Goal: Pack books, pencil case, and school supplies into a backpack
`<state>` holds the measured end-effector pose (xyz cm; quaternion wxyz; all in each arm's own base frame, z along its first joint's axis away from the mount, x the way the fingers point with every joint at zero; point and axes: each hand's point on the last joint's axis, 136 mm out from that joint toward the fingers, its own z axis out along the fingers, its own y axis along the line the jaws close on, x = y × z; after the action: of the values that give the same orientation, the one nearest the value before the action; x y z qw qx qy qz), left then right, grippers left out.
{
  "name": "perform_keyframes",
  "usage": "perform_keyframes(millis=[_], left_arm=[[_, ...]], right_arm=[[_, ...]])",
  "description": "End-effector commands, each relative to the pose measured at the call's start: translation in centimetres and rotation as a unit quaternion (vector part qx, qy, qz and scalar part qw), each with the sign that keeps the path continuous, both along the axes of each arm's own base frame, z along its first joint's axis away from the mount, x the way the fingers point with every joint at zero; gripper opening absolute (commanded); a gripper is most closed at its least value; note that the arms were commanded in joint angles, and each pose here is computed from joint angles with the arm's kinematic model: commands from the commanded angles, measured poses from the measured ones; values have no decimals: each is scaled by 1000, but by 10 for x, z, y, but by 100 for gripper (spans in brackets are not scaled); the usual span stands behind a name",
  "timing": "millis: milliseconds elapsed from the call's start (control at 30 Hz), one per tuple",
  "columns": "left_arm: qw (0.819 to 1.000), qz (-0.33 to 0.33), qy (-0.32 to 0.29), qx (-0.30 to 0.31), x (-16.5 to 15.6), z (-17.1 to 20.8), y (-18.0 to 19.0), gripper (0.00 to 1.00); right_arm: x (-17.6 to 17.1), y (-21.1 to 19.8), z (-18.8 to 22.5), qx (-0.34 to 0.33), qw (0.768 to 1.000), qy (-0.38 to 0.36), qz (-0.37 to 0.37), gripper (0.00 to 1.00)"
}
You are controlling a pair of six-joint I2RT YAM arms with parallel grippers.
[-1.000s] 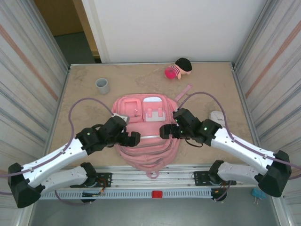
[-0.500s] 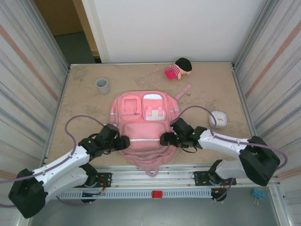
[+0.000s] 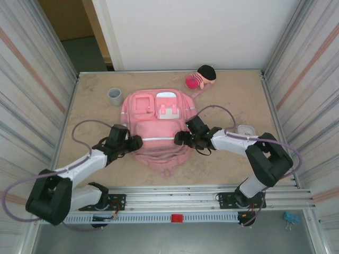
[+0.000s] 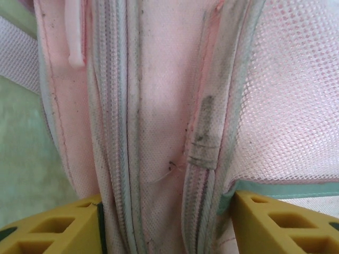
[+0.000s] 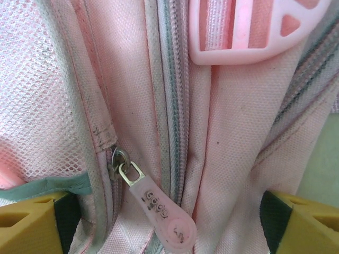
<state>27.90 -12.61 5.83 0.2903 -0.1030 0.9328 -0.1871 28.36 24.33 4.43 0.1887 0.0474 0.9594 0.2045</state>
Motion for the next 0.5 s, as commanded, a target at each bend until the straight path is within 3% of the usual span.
perform_keyframes(millis=[0, 267, 367, 467], left_arm=[[1000, -12, -7, 18, 22, -3, 4, 62], [999, -37, 1, -9, 46, 4, -16, 70], [999, -41, -29, 5, 47, 36, -11, 79], [995, -50, -84, 31, 44, 90, -1, 89]], right_arm=[[9, -18, -16, -50, 999, 11, -17, 88], [28, -13, 1, -56, 998, 1, -6, 89], [27, -18, 36, -65, 998, -25, -5, 91], [22, -31, 92, -86, 993, -78, -2, 94]])
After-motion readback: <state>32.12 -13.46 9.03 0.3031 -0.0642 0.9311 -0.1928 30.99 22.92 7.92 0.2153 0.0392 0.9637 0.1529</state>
